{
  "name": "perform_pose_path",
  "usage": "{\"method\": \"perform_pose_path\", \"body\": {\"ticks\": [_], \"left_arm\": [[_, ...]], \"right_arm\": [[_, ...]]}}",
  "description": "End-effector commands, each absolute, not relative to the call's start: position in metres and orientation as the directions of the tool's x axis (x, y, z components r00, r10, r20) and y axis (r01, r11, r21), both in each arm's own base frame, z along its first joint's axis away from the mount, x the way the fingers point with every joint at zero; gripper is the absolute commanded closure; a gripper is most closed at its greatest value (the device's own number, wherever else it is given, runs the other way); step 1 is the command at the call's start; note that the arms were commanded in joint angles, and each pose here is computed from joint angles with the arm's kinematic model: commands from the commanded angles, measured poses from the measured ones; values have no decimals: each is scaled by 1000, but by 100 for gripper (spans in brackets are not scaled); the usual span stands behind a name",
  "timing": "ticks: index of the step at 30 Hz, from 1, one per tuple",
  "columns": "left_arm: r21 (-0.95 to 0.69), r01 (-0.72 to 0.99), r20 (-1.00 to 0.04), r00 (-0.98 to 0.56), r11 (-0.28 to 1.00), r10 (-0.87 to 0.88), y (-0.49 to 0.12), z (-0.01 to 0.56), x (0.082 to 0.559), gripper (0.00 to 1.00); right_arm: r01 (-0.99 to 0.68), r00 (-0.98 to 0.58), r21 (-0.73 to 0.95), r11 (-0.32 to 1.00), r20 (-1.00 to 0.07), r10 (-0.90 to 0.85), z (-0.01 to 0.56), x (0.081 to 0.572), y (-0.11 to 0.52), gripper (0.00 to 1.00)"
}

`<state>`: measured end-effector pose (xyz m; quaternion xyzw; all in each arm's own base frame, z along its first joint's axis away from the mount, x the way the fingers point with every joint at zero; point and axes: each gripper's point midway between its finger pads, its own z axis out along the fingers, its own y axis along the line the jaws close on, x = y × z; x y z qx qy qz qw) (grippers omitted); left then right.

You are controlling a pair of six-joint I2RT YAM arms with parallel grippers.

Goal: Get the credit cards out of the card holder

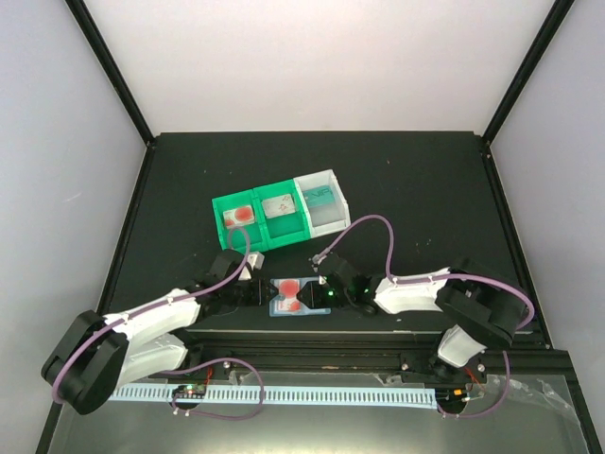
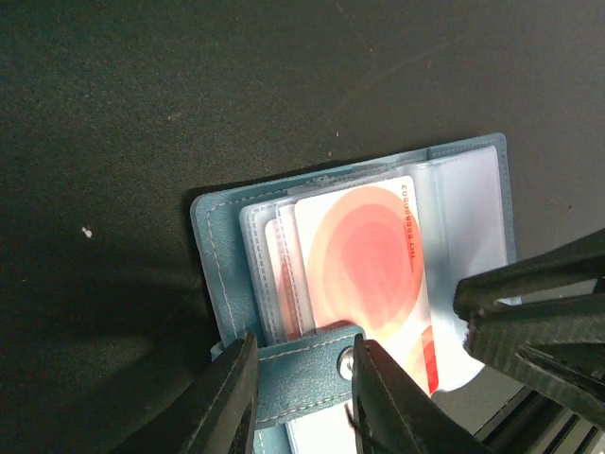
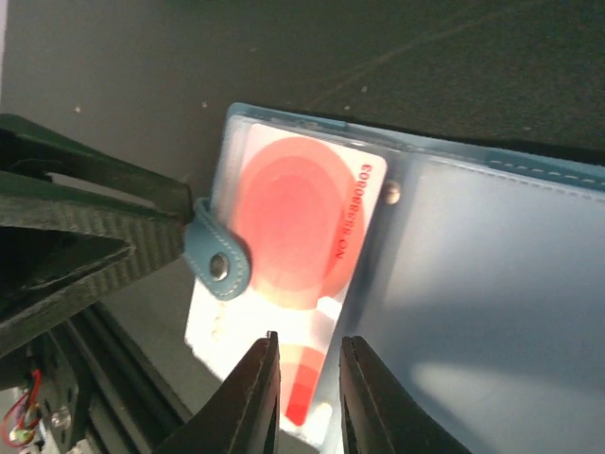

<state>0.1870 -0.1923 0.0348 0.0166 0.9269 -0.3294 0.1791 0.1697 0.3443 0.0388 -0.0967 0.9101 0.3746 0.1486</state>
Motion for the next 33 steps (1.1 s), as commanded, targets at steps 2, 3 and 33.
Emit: {"method": "perform_pose_path", "body": {"ticks": [2,3,33], "left_arm": [[-652,149,-324,-941,743,-96,-200,44,182,71],[-663,149,-320,-943,734,-97,-202,47,181,71],[-587,187,-295,-955,787,7,-208,32,194,95]], "right_arm": [[-299,-924,613,732,-377,-61,32,178,343,80],[-299,-925,612,732,-376,-63,32,178,343,80],[-231,-941,673,703,-337,13,24,186,343,81]]}}
